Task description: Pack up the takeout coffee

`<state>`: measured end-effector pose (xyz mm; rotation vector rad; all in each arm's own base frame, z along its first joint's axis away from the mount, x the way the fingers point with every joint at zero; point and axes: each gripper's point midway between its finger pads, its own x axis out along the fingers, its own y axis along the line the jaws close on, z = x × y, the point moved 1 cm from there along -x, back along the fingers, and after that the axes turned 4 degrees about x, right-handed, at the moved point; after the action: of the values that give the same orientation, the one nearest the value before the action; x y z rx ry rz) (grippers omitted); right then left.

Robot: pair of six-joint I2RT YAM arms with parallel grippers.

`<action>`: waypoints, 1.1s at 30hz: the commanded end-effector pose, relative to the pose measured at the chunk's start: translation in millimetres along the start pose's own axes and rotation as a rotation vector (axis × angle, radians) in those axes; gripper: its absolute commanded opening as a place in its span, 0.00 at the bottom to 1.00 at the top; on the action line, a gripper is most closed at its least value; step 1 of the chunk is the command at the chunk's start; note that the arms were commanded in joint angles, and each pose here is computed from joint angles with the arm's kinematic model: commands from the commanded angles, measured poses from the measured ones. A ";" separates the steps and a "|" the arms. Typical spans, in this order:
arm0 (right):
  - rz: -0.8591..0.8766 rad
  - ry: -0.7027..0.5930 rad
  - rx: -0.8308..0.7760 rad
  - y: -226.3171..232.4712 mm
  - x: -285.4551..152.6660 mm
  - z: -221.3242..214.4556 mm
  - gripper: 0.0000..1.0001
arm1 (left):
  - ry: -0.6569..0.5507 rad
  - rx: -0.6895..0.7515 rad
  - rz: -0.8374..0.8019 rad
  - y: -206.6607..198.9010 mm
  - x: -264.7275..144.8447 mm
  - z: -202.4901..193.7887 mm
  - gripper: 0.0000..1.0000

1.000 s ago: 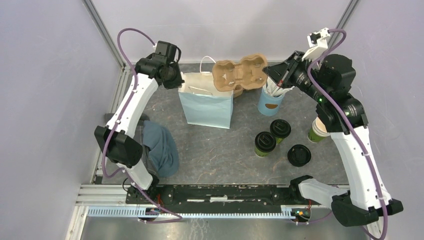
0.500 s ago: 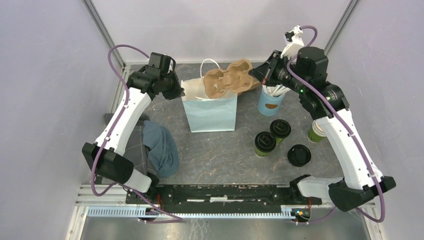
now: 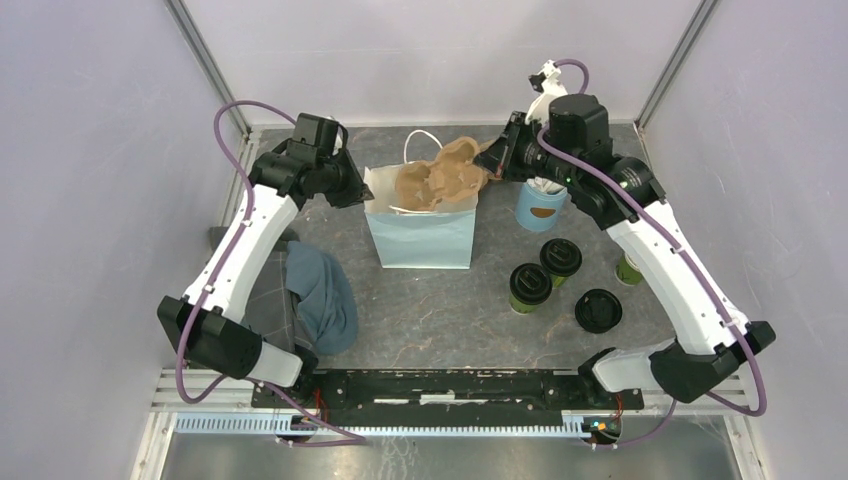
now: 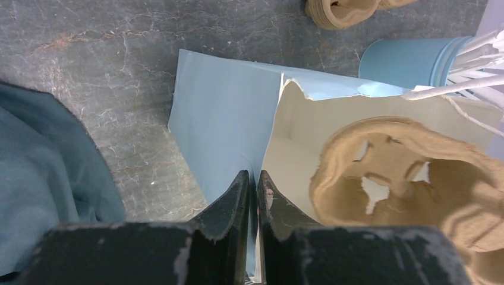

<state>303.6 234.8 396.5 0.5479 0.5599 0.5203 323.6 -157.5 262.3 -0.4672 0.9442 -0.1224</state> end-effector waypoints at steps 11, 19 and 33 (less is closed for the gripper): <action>-0.061 -0.029 0.123 11.4 27.2 -12.0 0.00 | -0.018 -0.024 -0.109 -19.1 -18.0 -1.5 0.22; -0.089 -0.028 0.131 13.1 44.4 -24.8 0.00 | -0.025 0.005 -0.133 -19.1 -22.1 -5.3 0.32; -0.021 -0.054 0.144 8.2 68.1 -45.3 0.00 | -0.035 0.092 -0.168 -19.7 -24.7 -7.7 0.41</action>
<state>319.4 292.2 321.4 0.6268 0.6607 0.3975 308.5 -166.2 270.0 -0.4902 0.9267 -0.2232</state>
